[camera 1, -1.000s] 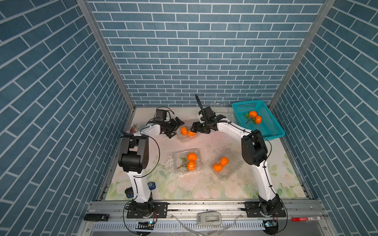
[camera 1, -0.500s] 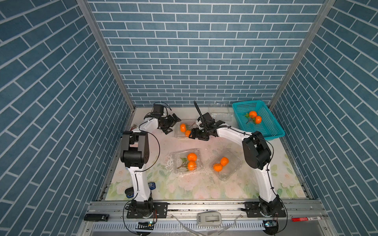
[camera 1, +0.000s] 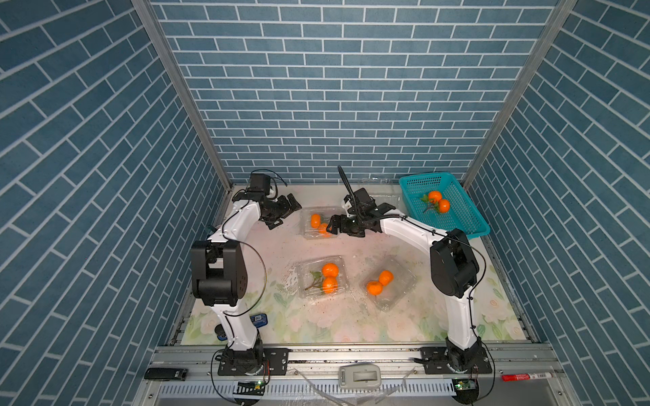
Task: Take oranges out of containers
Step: Adjust the packing box at the center of the board, then open the packing box at the center of the board.
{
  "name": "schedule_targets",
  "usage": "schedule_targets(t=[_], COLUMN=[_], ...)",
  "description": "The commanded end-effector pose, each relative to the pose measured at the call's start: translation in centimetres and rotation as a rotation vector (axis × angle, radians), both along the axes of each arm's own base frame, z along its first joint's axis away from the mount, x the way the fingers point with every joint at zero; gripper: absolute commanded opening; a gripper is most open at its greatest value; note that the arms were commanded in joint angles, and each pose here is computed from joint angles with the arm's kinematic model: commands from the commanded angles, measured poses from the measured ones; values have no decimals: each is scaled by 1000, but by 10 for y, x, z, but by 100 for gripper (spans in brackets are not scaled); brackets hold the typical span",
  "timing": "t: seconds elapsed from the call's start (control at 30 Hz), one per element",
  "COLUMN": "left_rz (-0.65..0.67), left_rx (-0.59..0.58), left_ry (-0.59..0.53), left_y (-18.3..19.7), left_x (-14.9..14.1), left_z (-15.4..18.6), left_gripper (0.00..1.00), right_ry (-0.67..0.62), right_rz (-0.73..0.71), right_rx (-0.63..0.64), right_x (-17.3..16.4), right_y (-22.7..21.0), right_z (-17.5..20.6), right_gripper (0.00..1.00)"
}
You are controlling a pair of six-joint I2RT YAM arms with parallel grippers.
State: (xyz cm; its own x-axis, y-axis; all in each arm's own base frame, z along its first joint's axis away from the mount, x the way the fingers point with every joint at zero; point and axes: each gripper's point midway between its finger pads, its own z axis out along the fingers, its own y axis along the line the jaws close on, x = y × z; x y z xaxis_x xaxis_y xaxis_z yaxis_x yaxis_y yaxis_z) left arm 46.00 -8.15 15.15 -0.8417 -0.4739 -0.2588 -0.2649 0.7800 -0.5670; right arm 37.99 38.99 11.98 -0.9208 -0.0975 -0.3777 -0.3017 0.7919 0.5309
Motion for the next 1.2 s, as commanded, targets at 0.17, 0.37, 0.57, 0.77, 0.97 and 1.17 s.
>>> schedule_targets(t=[0.17, 0.37, 0.57, 0.77, 0.97, 1.17], left_rz=[-43, -76, -74, -92, -106, -108], left_rx=[48, 15, 69, 87, 7, -34], left_ry=[-55, -38, -13, 2, 5, -2], left_y=[-6, -27, -29, -34, -49, -54], left_x=[-6, -1, 12, 33, 35, 37], left_z=[7, -7, -13, -27, -46, -45], left_gripper=[99, 99, 99, 99, 99, 99], right_ry=[-70, -39, -27, -11, 11, 38], right_rz=[-59, -84, -118, -135, -116, -120], right_rx=[59, 90, 128, 192, 220, 248], right_x=[16, 20, 31, 57, 67, 75], right_y=[-7, -9, -15, -15, -1, 9], right_z=[31, 18, 10, 4, 1, -12], right_gripper=[91, 83, 79, 72, 68, 63])
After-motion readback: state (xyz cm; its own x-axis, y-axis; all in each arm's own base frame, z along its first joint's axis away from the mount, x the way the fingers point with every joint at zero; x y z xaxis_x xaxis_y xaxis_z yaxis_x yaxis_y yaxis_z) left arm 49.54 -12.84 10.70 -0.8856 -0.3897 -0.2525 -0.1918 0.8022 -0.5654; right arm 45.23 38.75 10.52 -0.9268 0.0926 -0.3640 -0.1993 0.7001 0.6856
